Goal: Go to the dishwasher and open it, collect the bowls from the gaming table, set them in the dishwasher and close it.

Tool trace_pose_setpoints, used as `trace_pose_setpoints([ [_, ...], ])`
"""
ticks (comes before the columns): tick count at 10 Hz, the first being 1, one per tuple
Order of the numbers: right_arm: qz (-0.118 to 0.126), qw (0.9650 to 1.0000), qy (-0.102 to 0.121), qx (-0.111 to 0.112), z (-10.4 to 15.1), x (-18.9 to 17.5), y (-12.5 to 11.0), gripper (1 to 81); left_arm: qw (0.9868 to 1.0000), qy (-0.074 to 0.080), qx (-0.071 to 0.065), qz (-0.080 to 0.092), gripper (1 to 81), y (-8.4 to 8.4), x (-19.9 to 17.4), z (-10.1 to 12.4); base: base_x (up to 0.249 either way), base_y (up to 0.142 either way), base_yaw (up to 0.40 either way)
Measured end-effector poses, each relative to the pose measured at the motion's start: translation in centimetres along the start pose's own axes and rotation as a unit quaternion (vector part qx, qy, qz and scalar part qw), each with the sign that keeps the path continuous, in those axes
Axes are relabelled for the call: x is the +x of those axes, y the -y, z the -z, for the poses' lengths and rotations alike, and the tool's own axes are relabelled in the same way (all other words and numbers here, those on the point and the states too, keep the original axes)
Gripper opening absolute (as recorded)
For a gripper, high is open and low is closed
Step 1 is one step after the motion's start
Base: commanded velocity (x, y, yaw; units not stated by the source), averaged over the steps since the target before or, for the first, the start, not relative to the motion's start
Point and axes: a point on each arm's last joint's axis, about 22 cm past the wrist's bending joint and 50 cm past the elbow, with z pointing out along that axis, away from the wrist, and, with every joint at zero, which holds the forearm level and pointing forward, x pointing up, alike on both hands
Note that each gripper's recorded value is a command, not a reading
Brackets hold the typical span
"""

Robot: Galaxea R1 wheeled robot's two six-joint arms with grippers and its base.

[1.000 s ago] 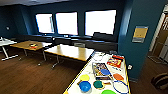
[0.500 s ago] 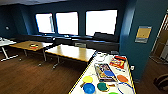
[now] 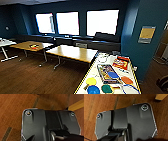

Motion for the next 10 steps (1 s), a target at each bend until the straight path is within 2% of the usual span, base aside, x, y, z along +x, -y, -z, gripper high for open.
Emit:
trace_pose_setpoints([
  [4, 0.000, 1.0000, 0.002, 0.001, 0.02, -0.28, -0.02, 81.1, 1.0000, 0.004, 0.000, 0.001, 81.1, 0.02, -0.55, 0.08, 0.068, 0.104, 0.000],
  [6, 0.000, 1.0000, 0.000, 0.000, 0.01, 0.13, -0.03, 81.1, 1.0000, 0.000, 0.002, 0.000, 81.1, 0.25, -0.11, 0.07, 0.066, 0.083, 0.000],
  [10, 0.001, 1.0000, -0.002, 0.002, -0.05, 0.35, 0.27, 81.1, 1.0000, -0.001, 0.004, 0.000, 81.1, 0.53, 0.07, 0.11, 0.000, 0.000, 0.000],
])
